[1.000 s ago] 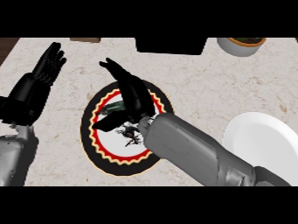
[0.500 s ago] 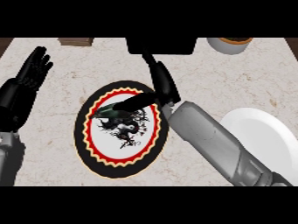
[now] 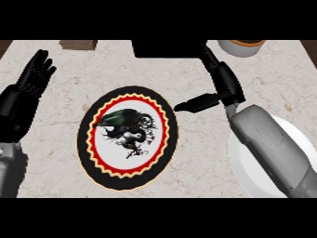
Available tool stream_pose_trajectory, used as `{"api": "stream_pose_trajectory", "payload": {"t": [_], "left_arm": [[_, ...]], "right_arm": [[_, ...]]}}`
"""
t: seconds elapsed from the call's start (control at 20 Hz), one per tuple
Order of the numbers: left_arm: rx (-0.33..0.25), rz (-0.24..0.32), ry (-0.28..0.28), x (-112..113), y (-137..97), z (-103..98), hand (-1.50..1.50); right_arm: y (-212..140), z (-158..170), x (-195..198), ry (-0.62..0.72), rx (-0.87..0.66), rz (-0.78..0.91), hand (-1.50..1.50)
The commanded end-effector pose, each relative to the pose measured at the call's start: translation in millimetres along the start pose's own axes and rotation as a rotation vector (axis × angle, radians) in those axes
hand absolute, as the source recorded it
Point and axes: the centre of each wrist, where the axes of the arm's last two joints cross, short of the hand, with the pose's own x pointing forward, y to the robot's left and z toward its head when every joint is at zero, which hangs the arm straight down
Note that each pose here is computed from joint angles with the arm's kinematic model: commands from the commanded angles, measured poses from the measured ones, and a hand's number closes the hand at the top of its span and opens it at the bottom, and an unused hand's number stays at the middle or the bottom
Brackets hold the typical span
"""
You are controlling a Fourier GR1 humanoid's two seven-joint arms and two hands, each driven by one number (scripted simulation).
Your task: Pick the eggplant from the plate and place it in the plate
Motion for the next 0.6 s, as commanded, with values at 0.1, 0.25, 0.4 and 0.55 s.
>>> {"api": "stream_pose_trajectory", "payload": {"t": [0.1, 0.25, 0.4, 0.55], "left_arm": [[0.010, -0.006, -0.010, 15.4, 25.1, -6.1, 0.00], [-0.020, 0.008, -0.004, -7.9, 3.1, -8.5, 0.00], [-0.001, 0.003, 0.008, 5.9, 9.5, -17.5, 0.00], [0.002, 0.002, -0.004, -8.6, 7.6, 0.7, 0.00]], "right_arm": [[-54.2, 27.9, -25.4, -0.013, 0.024, 0.034, -1.50], [-100.7, 25.3, -31.2, -0.026, 0.030, 0.025, -1.50], [-107.3, 24.3, -22.6, -0.022, 0.019, 0.050, -1.50], [-128.3, 29.4, -22.5, -0.046, -0.025, 0.110, -1.50]]}}
